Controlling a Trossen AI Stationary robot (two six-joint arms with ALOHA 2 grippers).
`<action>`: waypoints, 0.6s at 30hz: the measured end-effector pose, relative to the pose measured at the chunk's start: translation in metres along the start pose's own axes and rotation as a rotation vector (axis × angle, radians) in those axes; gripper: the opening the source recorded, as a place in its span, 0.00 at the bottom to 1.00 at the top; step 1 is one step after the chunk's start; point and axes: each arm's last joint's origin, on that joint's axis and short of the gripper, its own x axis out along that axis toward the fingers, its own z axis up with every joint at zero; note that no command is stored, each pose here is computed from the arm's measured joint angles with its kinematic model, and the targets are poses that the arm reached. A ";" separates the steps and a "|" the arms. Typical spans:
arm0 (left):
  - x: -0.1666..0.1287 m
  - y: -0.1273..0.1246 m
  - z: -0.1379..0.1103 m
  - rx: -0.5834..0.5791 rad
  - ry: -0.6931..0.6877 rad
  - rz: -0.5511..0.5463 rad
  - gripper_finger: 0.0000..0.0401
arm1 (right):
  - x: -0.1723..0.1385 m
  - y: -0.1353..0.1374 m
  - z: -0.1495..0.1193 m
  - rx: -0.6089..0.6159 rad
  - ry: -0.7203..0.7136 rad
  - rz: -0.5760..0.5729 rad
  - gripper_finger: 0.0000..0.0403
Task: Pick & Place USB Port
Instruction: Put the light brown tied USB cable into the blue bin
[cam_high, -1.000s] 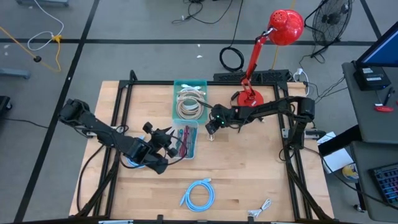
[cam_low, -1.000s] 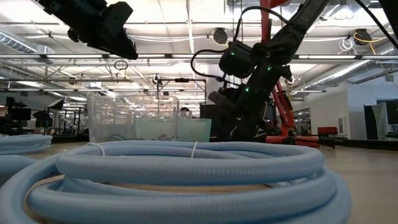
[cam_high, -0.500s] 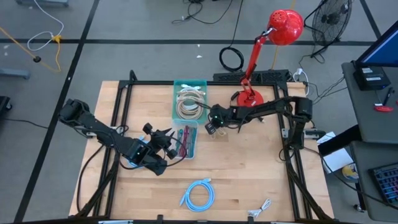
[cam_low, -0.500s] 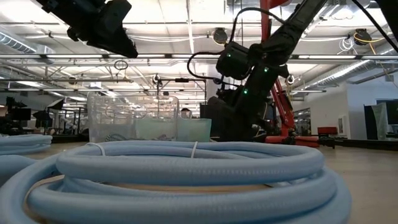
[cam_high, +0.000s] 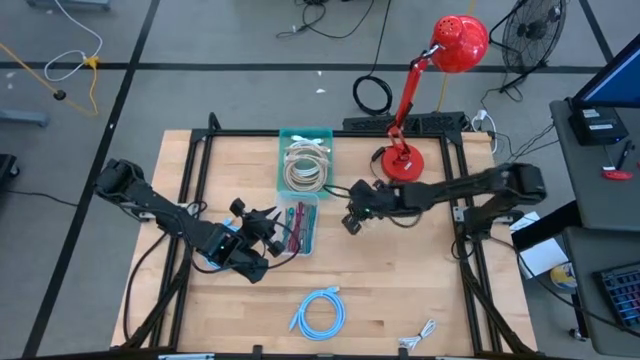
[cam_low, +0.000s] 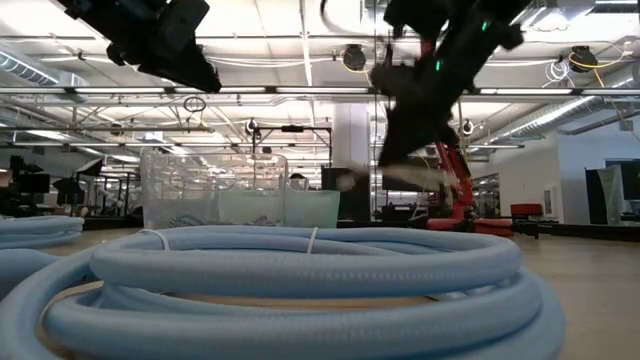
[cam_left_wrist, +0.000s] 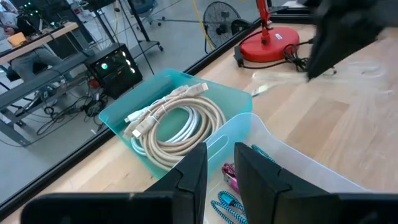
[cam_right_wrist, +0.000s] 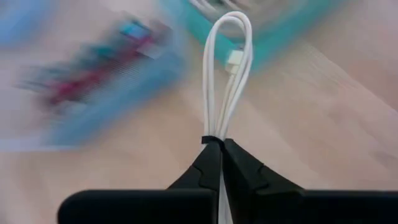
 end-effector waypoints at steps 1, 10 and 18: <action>0.000 0.000 0.000 -0.003 0.000 0.000 0.21 | -0.006 0.006 0.002 0.001 -0.032 0.041 0.00; 0.000 0.001 -0.001 -0.039 -0.005 0.015 0.21 | -0.021 0.051 0.012 -0.158 -0.238 0.447 0.00; -0.009 0.025 -0.022 -0.117 -0.161 0.167 0.13 | -0.033 0.064 0.017 -0.296 -0.461 0.405 0.00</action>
